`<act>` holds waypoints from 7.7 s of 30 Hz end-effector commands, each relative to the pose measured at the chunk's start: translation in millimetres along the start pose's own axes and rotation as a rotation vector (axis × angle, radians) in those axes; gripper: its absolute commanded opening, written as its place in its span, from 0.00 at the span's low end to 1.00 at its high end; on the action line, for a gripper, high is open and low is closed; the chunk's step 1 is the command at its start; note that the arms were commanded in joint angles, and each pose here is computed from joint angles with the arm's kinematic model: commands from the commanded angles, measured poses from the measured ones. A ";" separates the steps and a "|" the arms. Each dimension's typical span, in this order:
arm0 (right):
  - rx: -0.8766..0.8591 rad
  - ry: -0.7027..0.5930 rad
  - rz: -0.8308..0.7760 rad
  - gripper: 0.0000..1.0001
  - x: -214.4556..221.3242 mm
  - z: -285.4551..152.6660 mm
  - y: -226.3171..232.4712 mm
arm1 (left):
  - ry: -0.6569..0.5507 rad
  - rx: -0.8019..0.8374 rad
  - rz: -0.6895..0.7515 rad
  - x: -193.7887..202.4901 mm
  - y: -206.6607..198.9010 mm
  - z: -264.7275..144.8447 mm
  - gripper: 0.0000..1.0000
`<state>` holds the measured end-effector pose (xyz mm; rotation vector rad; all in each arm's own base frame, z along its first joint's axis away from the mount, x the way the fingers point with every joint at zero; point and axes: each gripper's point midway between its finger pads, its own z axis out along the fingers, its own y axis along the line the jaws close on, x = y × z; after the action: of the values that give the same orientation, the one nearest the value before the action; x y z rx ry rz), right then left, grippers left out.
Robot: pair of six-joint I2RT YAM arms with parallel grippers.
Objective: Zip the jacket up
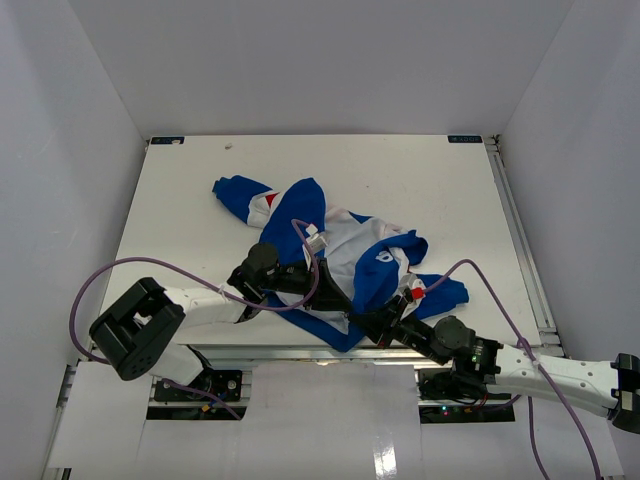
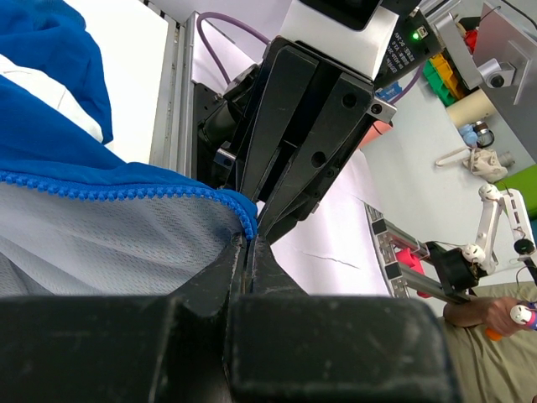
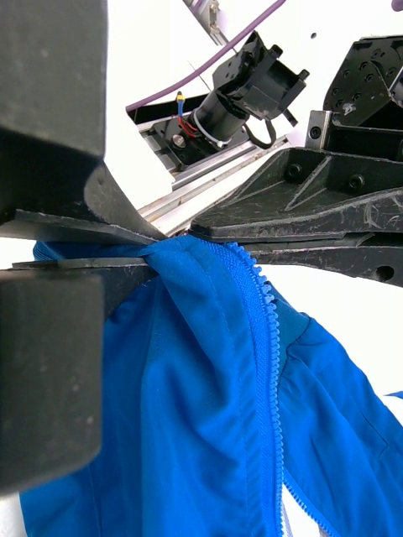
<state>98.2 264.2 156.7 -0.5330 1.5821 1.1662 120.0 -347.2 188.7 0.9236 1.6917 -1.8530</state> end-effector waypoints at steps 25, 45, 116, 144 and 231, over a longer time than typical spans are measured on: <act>0.004 -0.052 0.007 0.08 3.3 -11.8 -9.4 | -0.143 -1.045 0.026 -50.2 111.4 -96.9 0.57; -0.011 -0.060 0.025 0.08 6.6 -15.8 -9.1 | 0.103 -1.411 -0.016 -11.2 202.8 -126.5 0.46; -0.016 -0.177 -0.088 0.08 -34.1 1.7 0.5 | -0.193 -0.532 0.267 -66.3 43.7 -52.8 0.00; -0.181 -0.158 -0.175 0.08 -22.8 -0.1 19.3 | -0.330 -0.060 0.568 -49.8 -58.1 -54.4 0.00; -0.350 -0.269 -0.156 0.08 -78.1 12.2 69.2 | -0.238 0.057 0.591 -17.3 -60.3 -51.5 0.00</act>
<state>71.1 289.5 209.1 -0.7702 1.2201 1.3194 97.2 -291.1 238.6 1.0282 1.1111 -1.5516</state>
